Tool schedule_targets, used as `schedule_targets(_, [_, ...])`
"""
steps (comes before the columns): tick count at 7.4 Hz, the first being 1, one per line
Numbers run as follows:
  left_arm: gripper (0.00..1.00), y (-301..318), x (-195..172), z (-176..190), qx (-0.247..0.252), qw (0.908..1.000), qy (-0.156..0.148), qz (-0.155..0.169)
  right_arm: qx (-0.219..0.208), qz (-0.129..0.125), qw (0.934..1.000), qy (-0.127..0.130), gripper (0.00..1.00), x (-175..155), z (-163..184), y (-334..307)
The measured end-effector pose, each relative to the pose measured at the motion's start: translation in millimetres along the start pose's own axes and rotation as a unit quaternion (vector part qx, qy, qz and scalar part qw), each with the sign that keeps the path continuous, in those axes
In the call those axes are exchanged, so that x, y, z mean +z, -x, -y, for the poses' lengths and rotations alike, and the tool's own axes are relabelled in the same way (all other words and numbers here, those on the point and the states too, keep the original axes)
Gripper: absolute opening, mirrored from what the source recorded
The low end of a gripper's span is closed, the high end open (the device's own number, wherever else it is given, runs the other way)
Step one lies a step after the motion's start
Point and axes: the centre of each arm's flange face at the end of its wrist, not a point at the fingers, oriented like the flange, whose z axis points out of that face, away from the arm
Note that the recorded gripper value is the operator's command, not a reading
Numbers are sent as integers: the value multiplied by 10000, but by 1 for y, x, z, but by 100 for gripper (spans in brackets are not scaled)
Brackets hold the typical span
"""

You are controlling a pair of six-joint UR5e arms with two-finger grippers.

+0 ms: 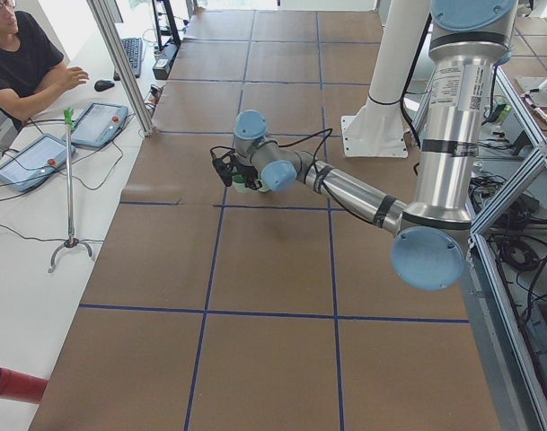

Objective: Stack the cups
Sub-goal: 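Carry the held cup with the left gripper over the other green cup, then lower the cup into the other cup and open the left gripper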

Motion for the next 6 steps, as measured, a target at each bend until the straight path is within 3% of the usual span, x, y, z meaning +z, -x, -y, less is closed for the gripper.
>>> schedule_targets(3, [0,-28,29,-65,-261,9995,-7,197,0,0,10000,0,100,0,0,0])
schedule_targets(6, [0,-30,43,-82,-280,9992,-65,266,0,2,10000,0,100,0,0,0])
